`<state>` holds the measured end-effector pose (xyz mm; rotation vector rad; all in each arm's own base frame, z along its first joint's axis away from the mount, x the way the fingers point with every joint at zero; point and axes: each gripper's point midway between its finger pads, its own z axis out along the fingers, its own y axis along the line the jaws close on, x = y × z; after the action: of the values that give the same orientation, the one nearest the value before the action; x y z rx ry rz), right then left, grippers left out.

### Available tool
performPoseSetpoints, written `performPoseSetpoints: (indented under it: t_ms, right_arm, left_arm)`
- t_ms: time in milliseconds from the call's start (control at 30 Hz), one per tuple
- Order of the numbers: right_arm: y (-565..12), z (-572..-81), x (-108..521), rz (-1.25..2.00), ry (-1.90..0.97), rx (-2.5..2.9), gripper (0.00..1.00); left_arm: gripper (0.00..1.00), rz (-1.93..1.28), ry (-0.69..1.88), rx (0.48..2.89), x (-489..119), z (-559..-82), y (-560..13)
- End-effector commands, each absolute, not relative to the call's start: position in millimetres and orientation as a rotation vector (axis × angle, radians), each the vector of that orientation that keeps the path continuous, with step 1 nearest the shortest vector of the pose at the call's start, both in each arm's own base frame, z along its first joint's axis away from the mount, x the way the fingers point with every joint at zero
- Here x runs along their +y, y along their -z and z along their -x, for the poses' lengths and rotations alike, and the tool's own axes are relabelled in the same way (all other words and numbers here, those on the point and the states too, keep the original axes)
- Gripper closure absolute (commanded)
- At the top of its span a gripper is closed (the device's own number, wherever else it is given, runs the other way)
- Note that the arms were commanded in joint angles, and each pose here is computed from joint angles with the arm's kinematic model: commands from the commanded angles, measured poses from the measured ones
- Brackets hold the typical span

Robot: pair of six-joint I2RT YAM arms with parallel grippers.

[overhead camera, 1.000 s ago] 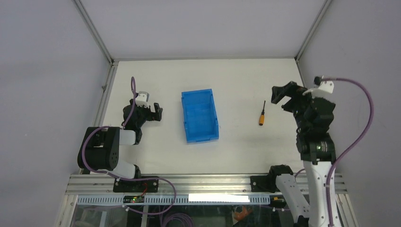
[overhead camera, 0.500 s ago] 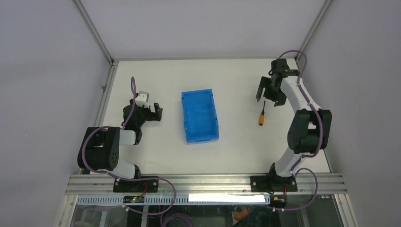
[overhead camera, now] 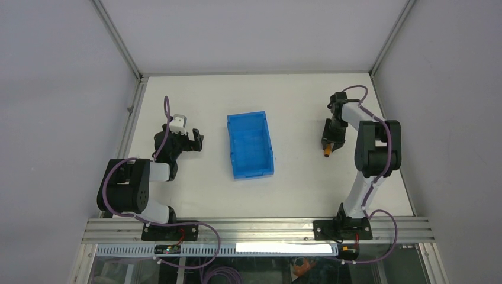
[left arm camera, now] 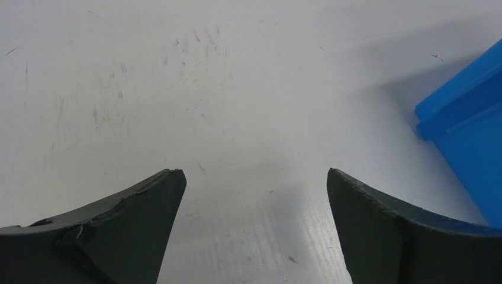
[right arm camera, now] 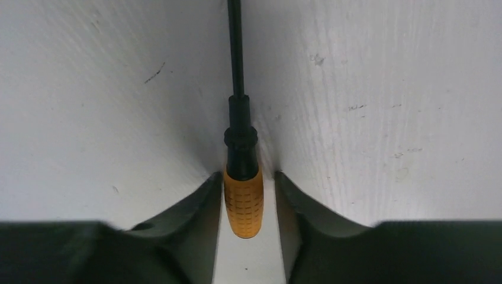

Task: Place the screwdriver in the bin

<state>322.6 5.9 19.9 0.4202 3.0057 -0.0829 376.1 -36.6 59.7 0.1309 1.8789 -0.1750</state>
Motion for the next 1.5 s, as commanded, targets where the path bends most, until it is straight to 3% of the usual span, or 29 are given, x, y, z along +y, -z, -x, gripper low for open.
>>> performPoseSetpoints:
  t_ms: [0, 100, 433, 900, 1133, 1433, 1467]
  right_arm:
    - [-17.6, -327.9, -3.1, -0.382, 0.14, 2.987, 0.7]
    - [-28.5, -325.5, -7.9, -0.326, 0.199, 2.983, 1.0]
    - [-122.5, -309.7, 6.6, -0.339, 0.187, 2.869, 1.0]
    - [-201.8, -293.5, 247.9, 0.283, -0.174, 2.589, 1.0]
    - [-162.9, -292.2, 313.6, 0.421, -0.188, 2.604, 1.0]
    - [-86.7, -282.0, 330.0, 0.443, -0.139, 2.726, 1.0]
    - [-78.7, -280.5, 330.9, 0.437, -0.143, 2.733, 0.96]
  left_arm:
    - [0.01, -0.128, 0.179, 1.795, -35.7, -388.2, -82.1]
    - [0.01, -0.129, 0.18, 1.796, -36.0, -388.0, -81.8]
    - [0.01, -0.129, 0.18, 1.797, -35.9, -388.0, -81.5]
    - [0.01, -0.129, 0.179, 1.797, -35.8, -388.0, -81.5]
    - [0.01, -0.129, 0.18, 1.795, -36.1, -388.3, -82.2]
    - [0.01, -0.128, 0.179, 1.797, -35.6, -388.0, -81.5]
    - [0.01, -0.128, 0.18, 1.796, -35.6, -388.1, -81.7]
